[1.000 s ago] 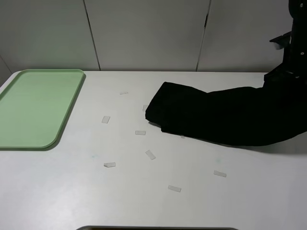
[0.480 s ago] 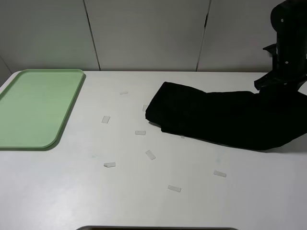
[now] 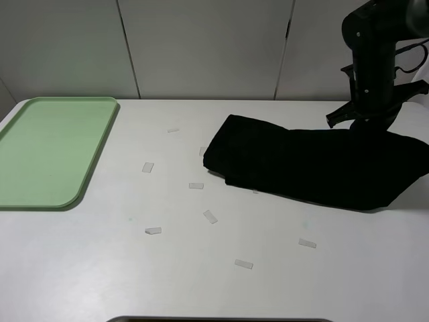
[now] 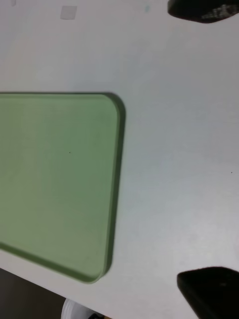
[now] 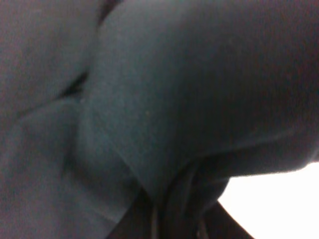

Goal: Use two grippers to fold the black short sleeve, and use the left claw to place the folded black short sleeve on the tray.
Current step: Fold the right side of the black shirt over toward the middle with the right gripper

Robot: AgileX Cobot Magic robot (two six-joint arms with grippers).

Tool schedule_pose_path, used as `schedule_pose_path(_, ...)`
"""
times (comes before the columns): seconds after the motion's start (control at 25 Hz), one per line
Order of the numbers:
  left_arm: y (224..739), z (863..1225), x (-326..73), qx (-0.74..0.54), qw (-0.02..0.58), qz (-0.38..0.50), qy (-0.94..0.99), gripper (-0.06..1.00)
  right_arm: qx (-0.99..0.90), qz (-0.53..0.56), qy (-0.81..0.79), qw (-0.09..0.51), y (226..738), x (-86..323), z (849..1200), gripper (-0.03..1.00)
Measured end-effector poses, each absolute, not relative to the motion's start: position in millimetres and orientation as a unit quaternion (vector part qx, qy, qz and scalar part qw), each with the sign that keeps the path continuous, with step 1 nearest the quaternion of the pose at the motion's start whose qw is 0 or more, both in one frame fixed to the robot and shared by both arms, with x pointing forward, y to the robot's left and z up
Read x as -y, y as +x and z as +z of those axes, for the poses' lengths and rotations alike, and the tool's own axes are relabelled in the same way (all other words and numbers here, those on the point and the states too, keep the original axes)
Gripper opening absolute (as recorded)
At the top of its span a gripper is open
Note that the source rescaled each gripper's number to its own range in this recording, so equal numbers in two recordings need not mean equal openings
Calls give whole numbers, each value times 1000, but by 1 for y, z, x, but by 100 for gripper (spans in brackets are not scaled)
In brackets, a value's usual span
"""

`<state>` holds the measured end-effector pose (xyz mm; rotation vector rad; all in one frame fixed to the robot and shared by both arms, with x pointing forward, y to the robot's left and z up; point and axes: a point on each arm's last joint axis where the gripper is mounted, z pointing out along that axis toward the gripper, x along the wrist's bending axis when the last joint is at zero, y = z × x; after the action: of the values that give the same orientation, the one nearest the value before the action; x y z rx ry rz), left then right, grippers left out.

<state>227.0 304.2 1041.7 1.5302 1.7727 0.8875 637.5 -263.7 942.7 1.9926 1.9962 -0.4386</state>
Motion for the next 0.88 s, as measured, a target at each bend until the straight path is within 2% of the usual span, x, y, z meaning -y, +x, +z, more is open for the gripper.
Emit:
schedule_pose_path(0.16, 227, 1042, -304, -672, 314, 337, 580, 98, -693, -152, 692, 136, 637, 247, 931, 9)
schedule_pose_path(0.64, 227, 1041, -304, -672, 314, 337, 580, 98, -694, -80, 710, 91, 633, 205, 926, 10)
schedule_pose_path(0.68, 227, 1041, -304, -672, 314, 337, 580, 98, -694, -74, 710, 89, 633, 203, 926, 13)
schedule_pose_path(0.76, 227, 1041, -304, -672, 314, 337, 580, 98, -693, -63, 714, 82, 633, 199, 925, 27)
schedule_pose_path(0.88, 227, 1041, -304, -672, 314, 337, 580, 98, -686, -48, 723, 64, 632, 191, 924, 67)
